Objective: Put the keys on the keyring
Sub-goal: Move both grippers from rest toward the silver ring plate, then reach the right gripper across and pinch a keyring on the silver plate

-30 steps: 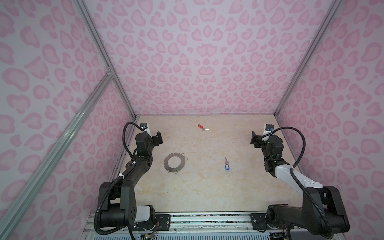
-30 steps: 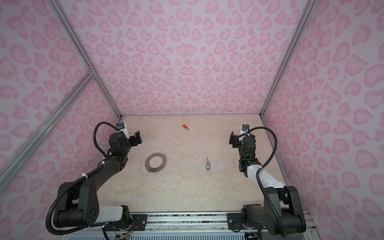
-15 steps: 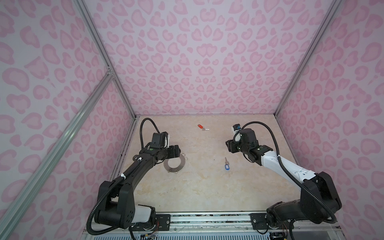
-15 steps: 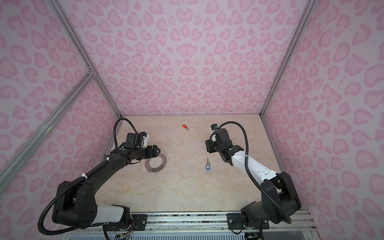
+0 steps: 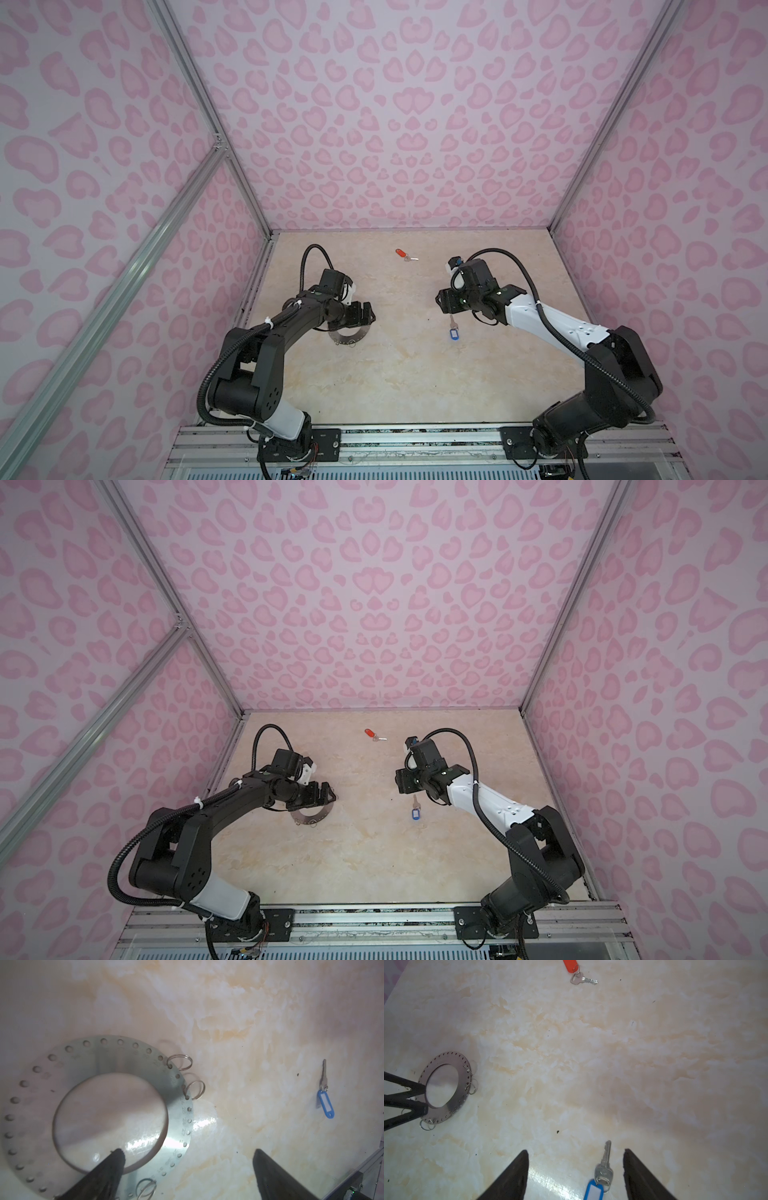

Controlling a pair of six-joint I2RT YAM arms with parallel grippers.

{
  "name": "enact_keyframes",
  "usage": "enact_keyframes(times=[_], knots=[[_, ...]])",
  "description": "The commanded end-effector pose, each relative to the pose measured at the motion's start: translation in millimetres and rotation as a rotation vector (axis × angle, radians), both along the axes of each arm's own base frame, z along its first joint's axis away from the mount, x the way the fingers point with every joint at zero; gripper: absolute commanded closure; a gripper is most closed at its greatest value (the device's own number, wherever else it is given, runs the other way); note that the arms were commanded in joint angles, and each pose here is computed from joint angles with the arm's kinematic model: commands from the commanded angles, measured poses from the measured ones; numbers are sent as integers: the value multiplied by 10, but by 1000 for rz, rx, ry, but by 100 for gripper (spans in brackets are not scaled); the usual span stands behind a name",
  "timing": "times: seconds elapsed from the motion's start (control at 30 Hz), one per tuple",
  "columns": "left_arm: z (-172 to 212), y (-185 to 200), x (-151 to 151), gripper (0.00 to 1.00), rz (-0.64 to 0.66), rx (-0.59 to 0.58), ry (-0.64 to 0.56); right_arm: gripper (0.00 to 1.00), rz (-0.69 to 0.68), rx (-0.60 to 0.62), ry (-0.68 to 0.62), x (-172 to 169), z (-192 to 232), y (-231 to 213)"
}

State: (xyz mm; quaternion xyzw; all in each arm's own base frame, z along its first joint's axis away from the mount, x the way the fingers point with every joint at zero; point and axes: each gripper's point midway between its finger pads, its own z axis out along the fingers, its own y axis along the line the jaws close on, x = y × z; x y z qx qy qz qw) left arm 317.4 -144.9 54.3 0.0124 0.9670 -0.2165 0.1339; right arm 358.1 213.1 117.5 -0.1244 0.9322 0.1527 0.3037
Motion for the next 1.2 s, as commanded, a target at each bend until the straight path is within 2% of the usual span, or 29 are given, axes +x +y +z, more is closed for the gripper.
enact_keyframes(times=[0.0, 0.13, 0.33, 0.57, 0.77, 0.93, 1.03, 1.17], knots=[[-69, -77, -27, 2, -44, -8, 31, 28, 1, -29, 44, -27, -97, -19], [-85, -170, -15, 2, -80, -19, 43, 28, 15, -61, 66, -46, -164, -44], [-125, -321, -66, 5, -142, -60, 104, 30, -18, -97, 35, -15, -127, -147], [-181, -443, -117, 7, -180, -72, 133, 30, -9, -97, 30, -25, -59, -166], [-63, -721, -182, 9, -274, -114, 132, 30, -17, -80, 22, -68, -3, -185], [125, -963, -113, 11, -317, -170, 97, 31, -2, -79, 4, -90, 85, -190], [299, -1034, -7, 12, -338, -155, 26, 33, 19, -79, -10, -107, 165, -185], [558, -944, 137, 13, -306, -113, -83, 36, 62, -75, -2, -139, 246, -135]])
